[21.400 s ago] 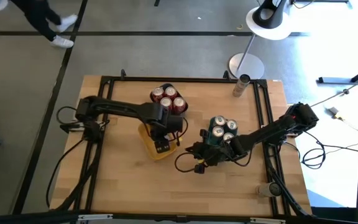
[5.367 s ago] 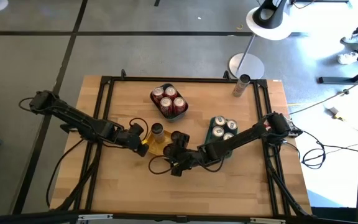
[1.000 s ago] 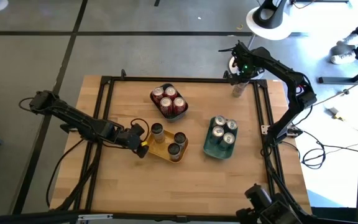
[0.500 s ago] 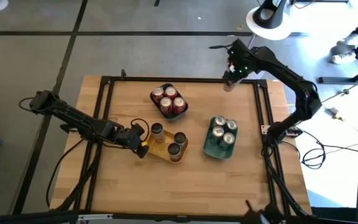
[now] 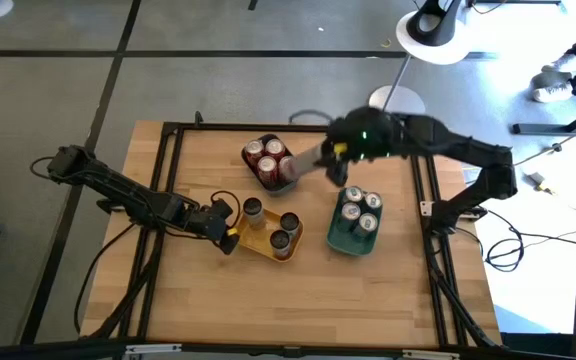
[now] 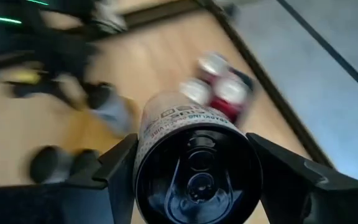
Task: Sort soda cans
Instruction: Put the white and pink soda can into the yellow bin
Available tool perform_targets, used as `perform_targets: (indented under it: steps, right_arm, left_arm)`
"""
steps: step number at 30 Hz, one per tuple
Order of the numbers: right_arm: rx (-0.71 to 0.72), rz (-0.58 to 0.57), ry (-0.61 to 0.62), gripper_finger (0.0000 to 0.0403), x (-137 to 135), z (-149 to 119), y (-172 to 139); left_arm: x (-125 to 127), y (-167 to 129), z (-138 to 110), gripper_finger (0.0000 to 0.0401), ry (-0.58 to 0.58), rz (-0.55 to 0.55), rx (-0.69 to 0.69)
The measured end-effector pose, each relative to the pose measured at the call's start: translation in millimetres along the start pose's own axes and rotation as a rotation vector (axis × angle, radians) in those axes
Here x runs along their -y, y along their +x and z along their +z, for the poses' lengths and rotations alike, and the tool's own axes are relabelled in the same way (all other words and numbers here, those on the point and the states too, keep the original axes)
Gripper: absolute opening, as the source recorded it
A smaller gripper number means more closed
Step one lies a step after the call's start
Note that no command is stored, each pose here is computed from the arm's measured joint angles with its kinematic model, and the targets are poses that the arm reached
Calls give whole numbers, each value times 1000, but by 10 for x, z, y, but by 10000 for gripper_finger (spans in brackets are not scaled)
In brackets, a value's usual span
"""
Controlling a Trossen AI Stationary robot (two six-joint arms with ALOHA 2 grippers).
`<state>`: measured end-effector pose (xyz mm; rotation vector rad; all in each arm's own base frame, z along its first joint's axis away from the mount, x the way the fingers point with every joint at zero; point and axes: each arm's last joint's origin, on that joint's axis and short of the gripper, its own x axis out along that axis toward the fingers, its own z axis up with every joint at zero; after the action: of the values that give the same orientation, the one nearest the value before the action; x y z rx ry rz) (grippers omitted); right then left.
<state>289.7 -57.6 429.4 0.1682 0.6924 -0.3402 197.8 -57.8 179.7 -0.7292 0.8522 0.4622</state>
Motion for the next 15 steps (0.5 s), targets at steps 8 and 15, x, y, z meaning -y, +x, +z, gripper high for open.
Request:
perform_targets:
  steps: [8,15]
  right_arm:
    - [122,207,-135,247,-822,10,135]
    - [148,312,-193,247,-1369,-79,423]
  left_arm:
    - [72,-199,56,177,71,-91,-2]
    - [-30,-661,89,177,110,-175,28]
